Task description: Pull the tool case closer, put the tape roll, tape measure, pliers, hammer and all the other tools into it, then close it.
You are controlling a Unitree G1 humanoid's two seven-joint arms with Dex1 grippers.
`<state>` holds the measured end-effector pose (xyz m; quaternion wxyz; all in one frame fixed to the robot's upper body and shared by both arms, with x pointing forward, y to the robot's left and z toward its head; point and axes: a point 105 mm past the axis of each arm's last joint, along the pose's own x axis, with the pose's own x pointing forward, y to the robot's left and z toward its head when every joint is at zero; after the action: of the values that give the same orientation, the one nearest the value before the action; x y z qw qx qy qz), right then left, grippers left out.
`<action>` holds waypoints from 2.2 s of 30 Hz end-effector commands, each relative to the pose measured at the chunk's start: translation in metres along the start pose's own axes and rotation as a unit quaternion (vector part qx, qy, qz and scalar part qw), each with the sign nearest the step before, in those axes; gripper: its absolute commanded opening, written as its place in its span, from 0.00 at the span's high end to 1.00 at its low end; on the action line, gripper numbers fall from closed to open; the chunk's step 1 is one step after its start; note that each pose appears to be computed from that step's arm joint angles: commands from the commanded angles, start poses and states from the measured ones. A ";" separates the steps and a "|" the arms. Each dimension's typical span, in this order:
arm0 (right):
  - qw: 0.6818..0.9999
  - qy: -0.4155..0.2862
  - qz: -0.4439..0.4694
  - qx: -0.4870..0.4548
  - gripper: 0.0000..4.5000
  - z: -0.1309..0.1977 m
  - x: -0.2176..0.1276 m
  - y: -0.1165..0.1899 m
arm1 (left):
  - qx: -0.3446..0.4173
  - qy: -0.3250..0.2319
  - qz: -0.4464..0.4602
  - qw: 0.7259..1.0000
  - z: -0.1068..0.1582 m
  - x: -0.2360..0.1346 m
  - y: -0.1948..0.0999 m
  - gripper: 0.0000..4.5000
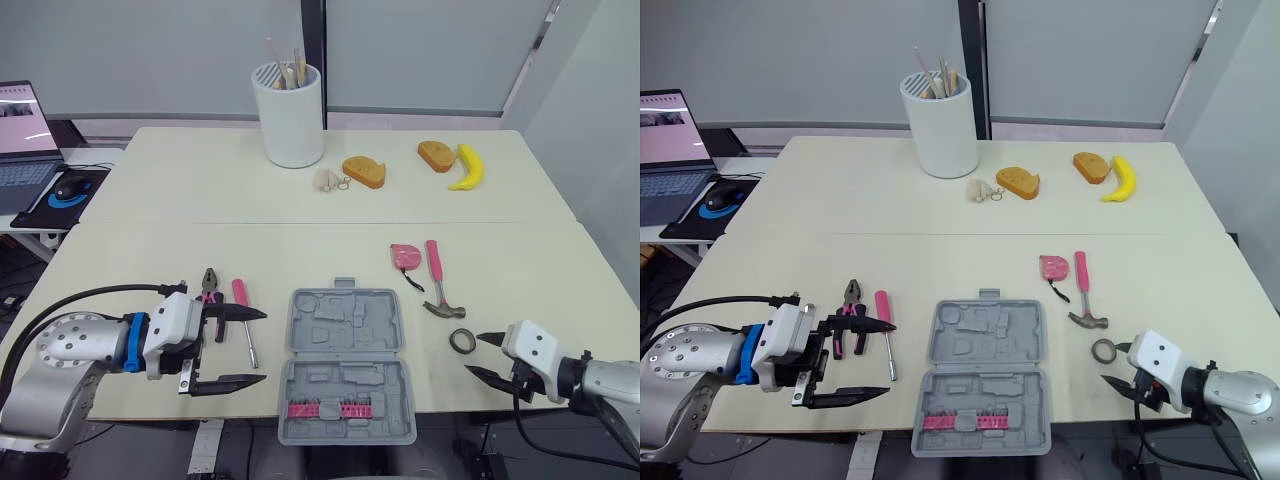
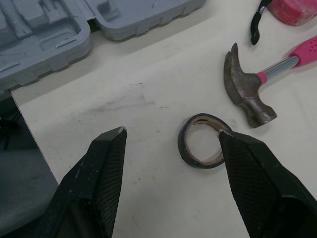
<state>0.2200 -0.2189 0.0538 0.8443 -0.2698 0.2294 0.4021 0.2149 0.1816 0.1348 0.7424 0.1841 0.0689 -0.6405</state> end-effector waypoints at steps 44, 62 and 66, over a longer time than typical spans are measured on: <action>0.999 0.020 -0.032 -0.018 0.45 -0.016 0.038 -0.009 | 0.055 -0.016 -0.074 0.996 0.026 0.030 -0.010 0.00; 0.999 0.012 0.010 -0.047 1.00 0.013 0.019 -0.013 | 0.051 0.008 -0.022 0.998 0.020 0.018 0.004 0.00; 0.996 -0.005 0.064 -0.067 1.00 0.050 0.011 -0.007 | 0.030 0.030 0.044 0.998 0.013 -0.005 0.019 0.00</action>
<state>0.2407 -0.1977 0.0686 0.8025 -0.3115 0.2383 0.4496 0.2258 0.1730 0.1430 0.7449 0.2151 0.0686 -0.6278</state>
